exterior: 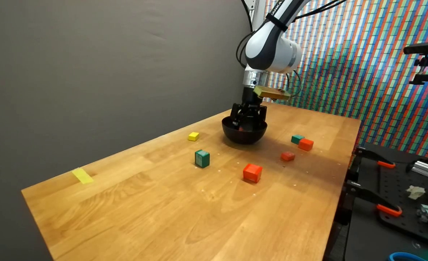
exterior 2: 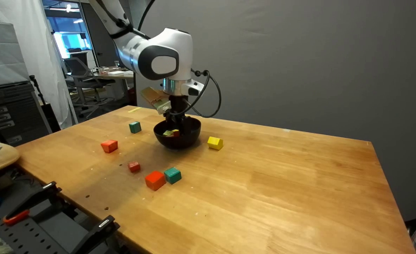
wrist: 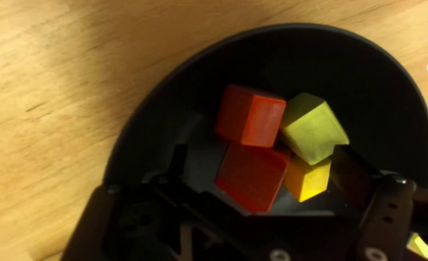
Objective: Take the blocks out of the bowl and put them on the table
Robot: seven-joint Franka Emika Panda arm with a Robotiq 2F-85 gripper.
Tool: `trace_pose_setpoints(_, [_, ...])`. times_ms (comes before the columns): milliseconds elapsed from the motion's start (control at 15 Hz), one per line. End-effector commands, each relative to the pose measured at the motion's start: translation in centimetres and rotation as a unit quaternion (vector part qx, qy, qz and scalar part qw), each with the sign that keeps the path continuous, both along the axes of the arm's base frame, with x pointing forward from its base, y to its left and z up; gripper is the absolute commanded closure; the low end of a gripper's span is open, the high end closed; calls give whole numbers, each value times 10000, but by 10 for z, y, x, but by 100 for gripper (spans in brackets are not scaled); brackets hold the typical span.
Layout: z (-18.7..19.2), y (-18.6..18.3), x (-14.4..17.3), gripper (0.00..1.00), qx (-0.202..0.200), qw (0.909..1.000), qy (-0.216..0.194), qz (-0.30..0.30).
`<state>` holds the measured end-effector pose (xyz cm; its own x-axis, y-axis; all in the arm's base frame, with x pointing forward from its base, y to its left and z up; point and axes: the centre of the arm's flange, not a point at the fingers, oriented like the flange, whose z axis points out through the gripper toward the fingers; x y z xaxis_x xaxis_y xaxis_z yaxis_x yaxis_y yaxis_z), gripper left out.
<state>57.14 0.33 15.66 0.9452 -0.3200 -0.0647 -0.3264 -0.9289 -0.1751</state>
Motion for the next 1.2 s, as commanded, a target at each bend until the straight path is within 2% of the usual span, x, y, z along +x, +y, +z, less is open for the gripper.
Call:
trace_pose_setpoints(0, [-11, 4, 25, 3, -136, 9998, 152, -23])
trace_pose_setpoints(533, [-18, 5, 38, 18, -645, 9975, 221, 176])
trace_pose_setpoints(667, [-19, 9, 40, 29, -752, 9966, 187, 275])
trace_pose_setpoints(733, [-18, 12, 40, 43, -796, 9961, 171, 344])
trace_pose_setpoints(933, [-13, 16, 41, 67, -838, 9953, 136, 474])
trace_pose_setpoints(1067, [-6, 16, 42, 80, -749, 9960, 127, 467])
trace_pose_setpoints(1133, [-1, 16, 42, 82, -680, 9967, 109, 438])
